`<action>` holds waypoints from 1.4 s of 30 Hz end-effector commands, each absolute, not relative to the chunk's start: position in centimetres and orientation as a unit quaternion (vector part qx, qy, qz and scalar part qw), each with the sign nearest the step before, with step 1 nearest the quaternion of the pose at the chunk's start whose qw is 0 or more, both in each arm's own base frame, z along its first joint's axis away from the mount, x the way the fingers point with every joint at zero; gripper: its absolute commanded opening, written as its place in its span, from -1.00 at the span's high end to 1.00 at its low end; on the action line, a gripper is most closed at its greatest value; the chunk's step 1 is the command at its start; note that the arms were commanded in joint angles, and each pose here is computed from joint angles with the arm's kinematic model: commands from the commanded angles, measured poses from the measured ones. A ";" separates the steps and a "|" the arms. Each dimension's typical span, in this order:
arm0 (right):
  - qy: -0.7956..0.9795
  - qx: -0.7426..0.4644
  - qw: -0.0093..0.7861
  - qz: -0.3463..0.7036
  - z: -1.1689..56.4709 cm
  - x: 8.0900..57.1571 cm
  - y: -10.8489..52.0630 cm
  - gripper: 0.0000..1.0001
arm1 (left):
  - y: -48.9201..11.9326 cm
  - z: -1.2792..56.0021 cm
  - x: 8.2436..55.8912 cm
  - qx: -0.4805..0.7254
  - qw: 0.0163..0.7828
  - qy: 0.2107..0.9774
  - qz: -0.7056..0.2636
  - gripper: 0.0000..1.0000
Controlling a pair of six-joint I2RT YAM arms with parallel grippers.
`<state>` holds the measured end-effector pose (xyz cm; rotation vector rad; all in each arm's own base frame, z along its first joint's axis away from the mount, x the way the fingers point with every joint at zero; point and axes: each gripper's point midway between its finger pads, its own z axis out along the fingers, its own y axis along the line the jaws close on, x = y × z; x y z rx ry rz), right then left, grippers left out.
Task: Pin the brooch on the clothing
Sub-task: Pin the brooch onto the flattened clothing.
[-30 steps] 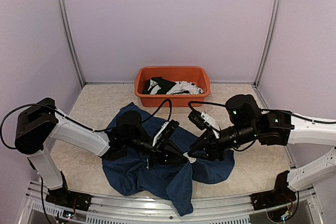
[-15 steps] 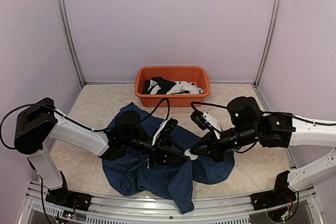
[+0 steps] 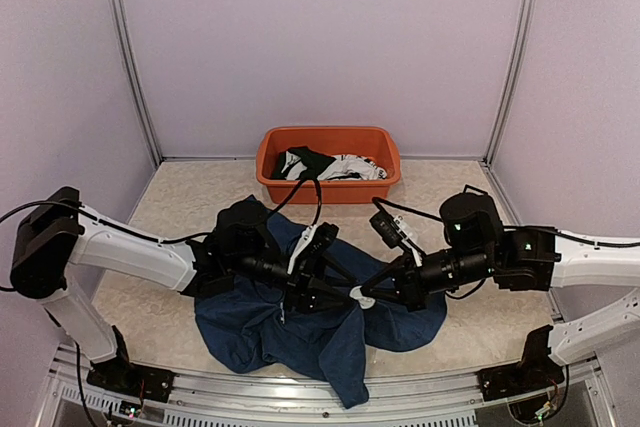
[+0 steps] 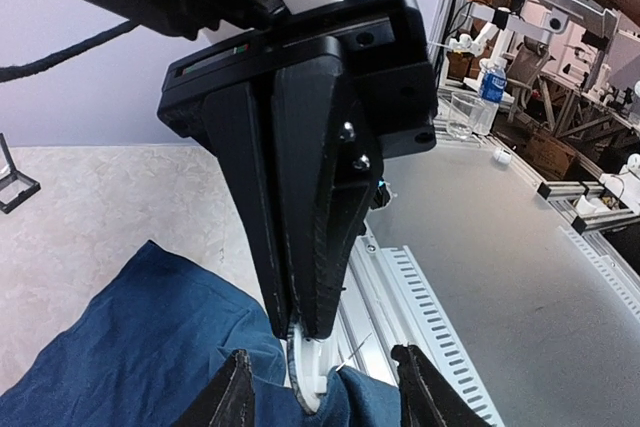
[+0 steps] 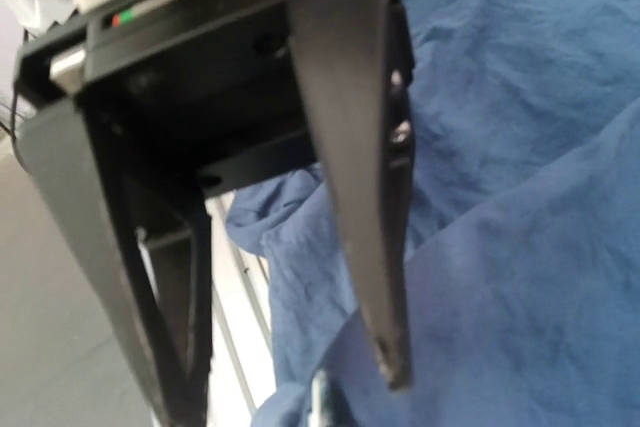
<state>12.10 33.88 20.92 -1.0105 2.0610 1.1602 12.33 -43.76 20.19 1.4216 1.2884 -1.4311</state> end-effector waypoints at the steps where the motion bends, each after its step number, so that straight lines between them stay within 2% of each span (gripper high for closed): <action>1: 0.751 -0.360 0.293 0.471 22.6 12.2 34.0 1.00 | -44.2 20.7 11.7 0.575 0.375 0.486 -0.541 0.07; 8: 0.741 -0.347 0.295 0.494 23.2 12.2 33.9 1.00 | -44.7 20.2 11.4 0.586 0.376 0.486 -0.528 0.11; 13: 0.738 -0.344 0.293 0.500 23.0 12.2 34.0 1.00 | -44.8 20.1 11.7 0.584 0.384 0.487 -0.524 0.22; 17: 0.741 -0.343 0.287 0.501 22.5 12.1 33.9 1.00 | -44.8 20.3 11.8 0.580 0.391 0.487 -0.523 0.40; 26: 0.730 -0.338 0.292 0.517 23.0 12.1 34.1 1.00 | -44.9 20.2 11.6 0.580 0.393 0.484 -0.525 0.45; 29: 0.729 -0.337 0.292 0.520 23.2 12.1 34.1 1.00 | -45.0 20.2 11.6 0.580 0.395 0.482 -0.524 0.65; 42: 0.721 -0.336 0.293 0.531 23.6 11.9 34.1 1.00 | -45.2 20.5 11.5 0.578 0.392 0.483 -0.528 0.83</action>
